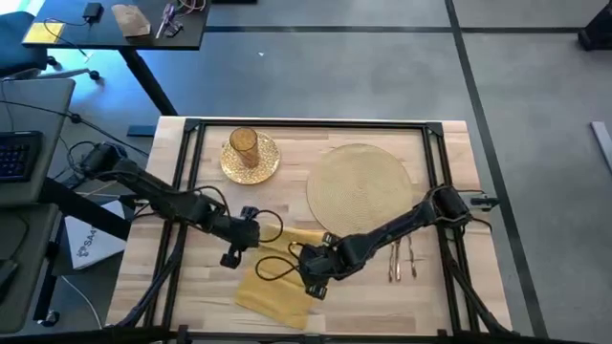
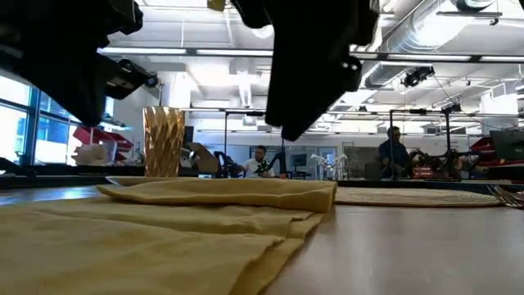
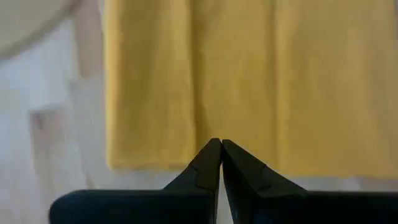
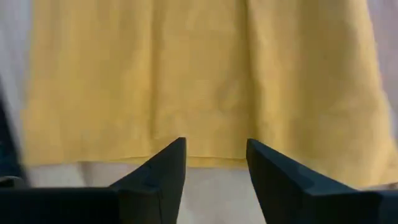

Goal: Set table place
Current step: Fold the yellow table napkin

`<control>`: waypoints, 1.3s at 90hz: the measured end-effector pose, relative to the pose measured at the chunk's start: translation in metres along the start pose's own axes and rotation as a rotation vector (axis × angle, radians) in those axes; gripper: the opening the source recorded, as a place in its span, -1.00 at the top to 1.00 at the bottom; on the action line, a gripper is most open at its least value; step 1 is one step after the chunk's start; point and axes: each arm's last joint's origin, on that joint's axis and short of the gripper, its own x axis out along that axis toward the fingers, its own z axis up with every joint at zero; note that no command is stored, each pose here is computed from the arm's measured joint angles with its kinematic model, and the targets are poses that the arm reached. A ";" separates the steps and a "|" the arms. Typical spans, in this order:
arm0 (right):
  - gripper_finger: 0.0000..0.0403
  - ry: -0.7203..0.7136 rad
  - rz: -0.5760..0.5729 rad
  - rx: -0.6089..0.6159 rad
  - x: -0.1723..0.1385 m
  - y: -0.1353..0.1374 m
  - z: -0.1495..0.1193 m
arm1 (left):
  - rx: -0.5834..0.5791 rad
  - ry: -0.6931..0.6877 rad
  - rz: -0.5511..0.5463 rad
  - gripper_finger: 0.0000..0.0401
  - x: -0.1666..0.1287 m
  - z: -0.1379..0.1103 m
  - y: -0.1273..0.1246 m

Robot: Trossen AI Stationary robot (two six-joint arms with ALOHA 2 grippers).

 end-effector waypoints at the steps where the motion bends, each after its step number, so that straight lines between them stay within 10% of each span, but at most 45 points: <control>1: 0.33 -0.001 -0.006 -0.001 0.001 -0.001 0.000 | 0.010 -0.007 0.000 0.94 0.001 0.000 0.000; 31: 0.58 0.083 -0.079 -0.082 0.035 -0.011 -0.003 | 0.276 -0.006 -0.014 0.72 0.026 -0.014 -0.002; 67: 0.98 0.101 -0.101 -0.086 0.036 -0.014 -0.004 | 0.323 0.095 0.021 0.79 0.060 -0.023 -0.004; 90: 1.00 0.102 -0.105 -0.071 0.036 -0.015 -0.004 | 0.338 0.111 0.216 0.97 0.051 -0.014 -0.003; 117: 1.00 0.091 -0.104 -0.053 0.032 -0.015 -0.003 | 0.262 0.107 0.191 0.81 0.046 -0.013 0.002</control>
